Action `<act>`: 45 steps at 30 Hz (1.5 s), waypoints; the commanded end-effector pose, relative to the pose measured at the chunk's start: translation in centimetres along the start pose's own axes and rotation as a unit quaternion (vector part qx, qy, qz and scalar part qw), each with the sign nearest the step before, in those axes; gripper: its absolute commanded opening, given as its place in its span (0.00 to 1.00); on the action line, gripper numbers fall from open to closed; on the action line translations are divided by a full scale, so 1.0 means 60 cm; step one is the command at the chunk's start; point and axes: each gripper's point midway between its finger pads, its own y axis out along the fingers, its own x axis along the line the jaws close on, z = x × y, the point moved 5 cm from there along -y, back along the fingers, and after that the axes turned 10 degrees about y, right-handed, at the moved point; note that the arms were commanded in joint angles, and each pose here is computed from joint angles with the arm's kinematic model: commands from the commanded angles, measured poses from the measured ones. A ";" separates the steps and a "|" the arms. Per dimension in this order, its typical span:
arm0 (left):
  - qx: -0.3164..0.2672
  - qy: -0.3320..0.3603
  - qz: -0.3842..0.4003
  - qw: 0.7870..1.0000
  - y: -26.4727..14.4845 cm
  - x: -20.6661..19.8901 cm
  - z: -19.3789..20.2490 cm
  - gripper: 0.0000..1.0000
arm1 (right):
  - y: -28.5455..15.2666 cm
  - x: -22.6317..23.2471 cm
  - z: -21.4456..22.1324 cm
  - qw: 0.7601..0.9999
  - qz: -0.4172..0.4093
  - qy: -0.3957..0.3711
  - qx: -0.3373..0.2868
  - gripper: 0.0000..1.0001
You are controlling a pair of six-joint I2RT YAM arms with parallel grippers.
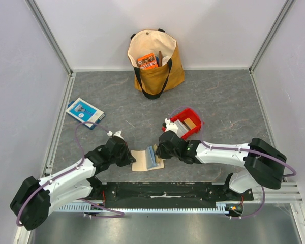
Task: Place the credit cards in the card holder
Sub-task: Insert the credit card into the card holder.
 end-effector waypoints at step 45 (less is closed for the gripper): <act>0.017 -0.011 0.048 0.999 0.048 0.000 0.029 0.02 | 0.022 -0.043 0.029 0.978 -0.104 0.177 -0.030 0.00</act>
